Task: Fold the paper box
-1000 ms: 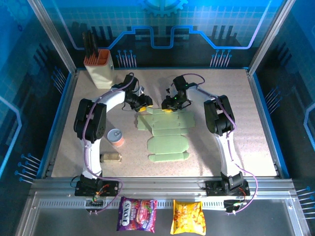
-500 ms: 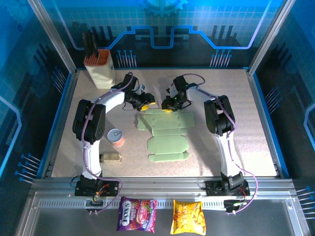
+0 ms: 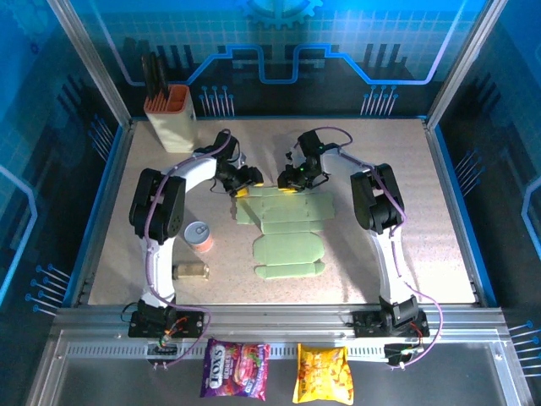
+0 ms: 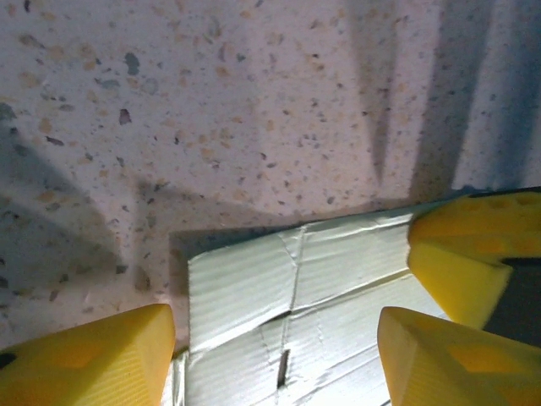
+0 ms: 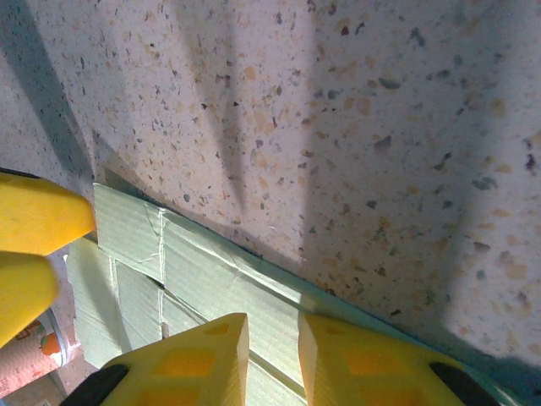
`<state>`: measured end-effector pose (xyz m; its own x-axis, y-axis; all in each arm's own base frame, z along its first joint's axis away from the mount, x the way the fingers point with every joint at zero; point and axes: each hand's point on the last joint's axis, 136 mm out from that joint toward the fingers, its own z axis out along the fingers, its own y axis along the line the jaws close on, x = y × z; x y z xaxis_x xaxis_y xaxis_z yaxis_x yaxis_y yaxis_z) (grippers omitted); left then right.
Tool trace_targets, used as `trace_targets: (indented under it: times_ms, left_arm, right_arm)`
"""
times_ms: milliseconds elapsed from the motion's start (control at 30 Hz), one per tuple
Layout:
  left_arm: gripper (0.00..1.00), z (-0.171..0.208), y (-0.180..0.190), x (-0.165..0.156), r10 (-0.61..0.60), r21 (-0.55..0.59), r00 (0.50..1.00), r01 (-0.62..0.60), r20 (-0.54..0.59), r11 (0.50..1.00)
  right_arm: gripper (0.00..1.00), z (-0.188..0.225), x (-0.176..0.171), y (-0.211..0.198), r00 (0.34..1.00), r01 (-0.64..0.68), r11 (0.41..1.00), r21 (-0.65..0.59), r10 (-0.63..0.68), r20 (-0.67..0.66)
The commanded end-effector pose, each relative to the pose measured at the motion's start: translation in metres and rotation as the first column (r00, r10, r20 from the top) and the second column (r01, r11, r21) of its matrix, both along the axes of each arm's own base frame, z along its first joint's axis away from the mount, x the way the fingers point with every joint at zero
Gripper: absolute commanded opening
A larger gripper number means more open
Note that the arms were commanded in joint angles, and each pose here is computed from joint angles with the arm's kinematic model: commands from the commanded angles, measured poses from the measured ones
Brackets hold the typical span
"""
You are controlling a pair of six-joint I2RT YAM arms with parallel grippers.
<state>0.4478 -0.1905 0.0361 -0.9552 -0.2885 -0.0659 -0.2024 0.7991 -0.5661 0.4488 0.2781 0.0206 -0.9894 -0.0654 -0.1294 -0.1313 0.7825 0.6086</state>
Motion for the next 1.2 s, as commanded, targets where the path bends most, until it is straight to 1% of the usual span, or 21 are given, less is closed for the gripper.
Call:
trace_targets:
  times_ms: [0,167,300,367,533,667,900,1167]
  left_arm:
    - [0.66,-0.001,0.000,0.003,-0.013,0.002,1.000,0.013,-0.011,1.000]
    - [0.64,0.001,-0.004,0.005,-0.015,-0.025,1.000,0.015,-0.008,1.000]
    - [0.55,0.010,-0.009,0.007,-0.008,-0.063,1.000,0.009,0.017,0.998]
    - [0.53,0.014,-0.012,0.007,-0.008,-0.085,1.000,0.010,0.021,0.996]
    - [0.53,0.030,-0.014,0.007,-0.005,-0.100,0.999,0.009,0.048,0.995]
    - [0.53,0.037,-0.020,0.005,-0.004,-0.141,0.999,0.011,0.049,0.990]
    - [0.53,0.037,-0.034,0.004,-0.023,-0.166,0.999,0.030,0.046,0.986]
    - [0.53,0.029,-0.053,0.005,-0.054,-0.181,0.998,0.058,0.029,0.982]
  right_arm:
    - [0.26,-0.034,-0.018,-0.022,0.996,0.015,0.995,-0.098,-0.024,-0.089]
    - [0.26,-0.032,-0.018,-0.021,0.996,0.017,0.995,-0.094,-0.025,-0.086]
    - [0.26,-0.032,-0.017,-0.022,0.996,0.018,0.995,-0.095,-0.026,-0.084]
    - [0.26,-0.031,-0.018,-0.022,0.996,0.017,0.995,-0.094,-0.025,-0.084]
    - [0.26,-0.032,-0.019,-0.022,0.996,0.018,0.995,-0.096,-0.026,-0.085]
    - [0.26,-0.032,-0.019,-0.022,0.996,0.019,0.995,-0.095,-0.027,-0.085]
    - [0.26,-0.030,-0.018,-0.022,0.996,0.019,0.996,-0.089,-0.027,-0.083]
    - [0.25,-0.030,-0.018,-0.023,0.996,0.020,0.996,-0.089,-0.028,-0.085]
